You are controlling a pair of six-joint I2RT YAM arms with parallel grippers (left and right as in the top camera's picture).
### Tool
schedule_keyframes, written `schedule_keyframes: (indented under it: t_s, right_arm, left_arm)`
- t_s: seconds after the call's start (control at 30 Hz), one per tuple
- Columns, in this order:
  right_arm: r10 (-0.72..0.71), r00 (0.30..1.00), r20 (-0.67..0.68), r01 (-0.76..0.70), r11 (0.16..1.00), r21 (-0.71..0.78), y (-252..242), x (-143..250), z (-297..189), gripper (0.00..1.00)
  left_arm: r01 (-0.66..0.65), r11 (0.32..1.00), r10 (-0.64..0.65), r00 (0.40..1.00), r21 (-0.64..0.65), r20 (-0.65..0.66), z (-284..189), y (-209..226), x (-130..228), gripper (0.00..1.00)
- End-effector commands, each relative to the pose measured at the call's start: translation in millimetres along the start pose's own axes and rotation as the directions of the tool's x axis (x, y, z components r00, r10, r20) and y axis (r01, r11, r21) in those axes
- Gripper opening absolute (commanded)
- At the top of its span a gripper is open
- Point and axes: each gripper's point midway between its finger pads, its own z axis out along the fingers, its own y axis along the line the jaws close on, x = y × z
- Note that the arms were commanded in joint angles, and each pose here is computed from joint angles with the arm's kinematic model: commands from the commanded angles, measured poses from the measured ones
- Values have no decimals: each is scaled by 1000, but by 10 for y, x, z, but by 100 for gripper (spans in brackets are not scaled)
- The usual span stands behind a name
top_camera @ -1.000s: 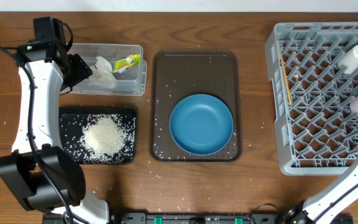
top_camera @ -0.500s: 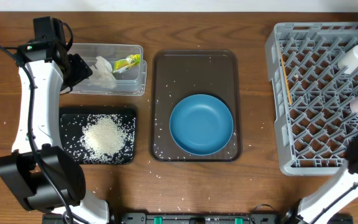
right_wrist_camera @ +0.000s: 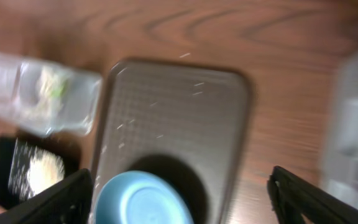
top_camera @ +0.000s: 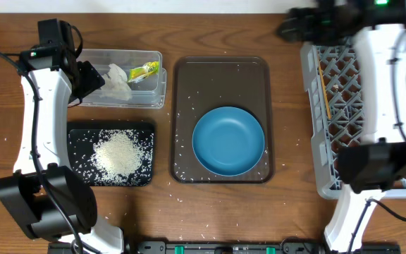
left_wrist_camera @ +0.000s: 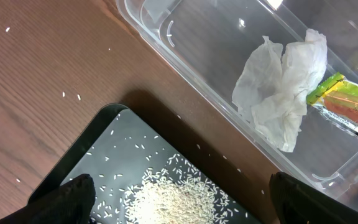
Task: Sort waste into correct bins and load items into the dishwasher rack
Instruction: 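Swing the right gripper over to the blue plate on the brown tray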
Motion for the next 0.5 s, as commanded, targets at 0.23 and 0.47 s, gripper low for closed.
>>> schedule_keyframes:
  t_s: [0.23,0.47]
  right_arm:
    - [-247,952,-180,239,969,-65,1262,696,544,94]
    - [-224,909,-351,260,964,60,1568,1337,891,74]
  left_arm:
    - [14,1000,-14,1000,4,11,-69,32,-2,92]
    - [14,1000,-14,1000,4,11,-69,32,-2,92]
